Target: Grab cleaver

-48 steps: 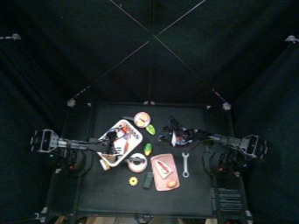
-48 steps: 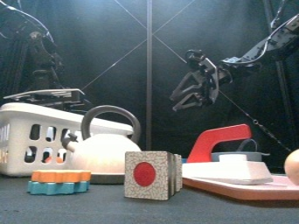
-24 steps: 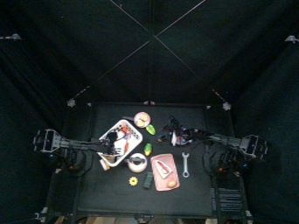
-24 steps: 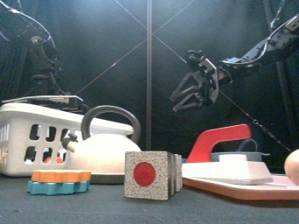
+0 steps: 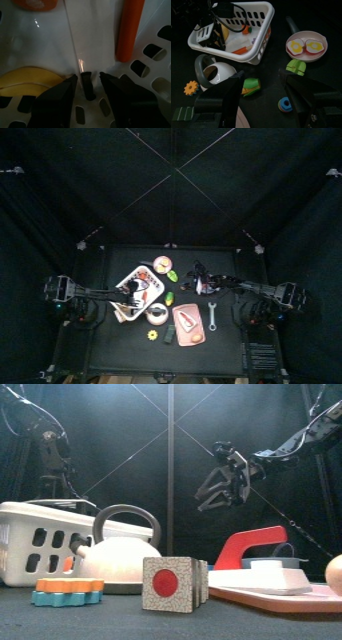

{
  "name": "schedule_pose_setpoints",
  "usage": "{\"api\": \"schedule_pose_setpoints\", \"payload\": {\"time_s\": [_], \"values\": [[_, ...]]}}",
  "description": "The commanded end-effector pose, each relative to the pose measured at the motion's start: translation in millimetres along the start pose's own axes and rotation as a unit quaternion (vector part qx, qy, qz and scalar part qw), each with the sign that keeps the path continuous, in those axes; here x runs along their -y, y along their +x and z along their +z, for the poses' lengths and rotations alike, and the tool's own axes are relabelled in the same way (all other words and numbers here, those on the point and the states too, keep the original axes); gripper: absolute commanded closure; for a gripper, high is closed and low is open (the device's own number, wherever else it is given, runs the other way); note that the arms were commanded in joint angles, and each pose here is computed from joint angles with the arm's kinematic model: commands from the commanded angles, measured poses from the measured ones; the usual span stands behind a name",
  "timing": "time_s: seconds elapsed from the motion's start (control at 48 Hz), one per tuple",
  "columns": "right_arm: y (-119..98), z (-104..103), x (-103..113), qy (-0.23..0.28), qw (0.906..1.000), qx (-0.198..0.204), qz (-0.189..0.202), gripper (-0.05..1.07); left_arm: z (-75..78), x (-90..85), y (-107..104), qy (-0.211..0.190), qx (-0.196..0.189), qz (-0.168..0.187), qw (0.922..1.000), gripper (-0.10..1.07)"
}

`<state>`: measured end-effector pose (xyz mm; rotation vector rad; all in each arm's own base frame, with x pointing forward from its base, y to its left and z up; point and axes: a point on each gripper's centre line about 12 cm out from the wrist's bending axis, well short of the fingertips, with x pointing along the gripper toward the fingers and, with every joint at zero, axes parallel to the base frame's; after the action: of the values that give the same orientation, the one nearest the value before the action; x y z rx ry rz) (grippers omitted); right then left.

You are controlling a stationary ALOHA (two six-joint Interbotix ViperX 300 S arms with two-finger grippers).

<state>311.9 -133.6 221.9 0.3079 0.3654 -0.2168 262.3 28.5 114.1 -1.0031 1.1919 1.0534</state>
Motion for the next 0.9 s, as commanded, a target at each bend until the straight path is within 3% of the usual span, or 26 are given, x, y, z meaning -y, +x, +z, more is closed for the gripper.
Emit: {"api": "schedule_pose_setpoints", "payload": {"time_s": [0.0,0.875], "values": [[-4.3,10.0,-1.0,-0.004,0.9999,0.016,0.001,0.12,2.3,1.0,-1.9,0.001,0.003,0.002,1.0,0.17],[-4.7,9.7,0.4,-0.003,0.9999,0.016,-0.001,0.12,4.9,-4.4,3.9,0.008,0.007,0.022,0.9997,0.19]]}}
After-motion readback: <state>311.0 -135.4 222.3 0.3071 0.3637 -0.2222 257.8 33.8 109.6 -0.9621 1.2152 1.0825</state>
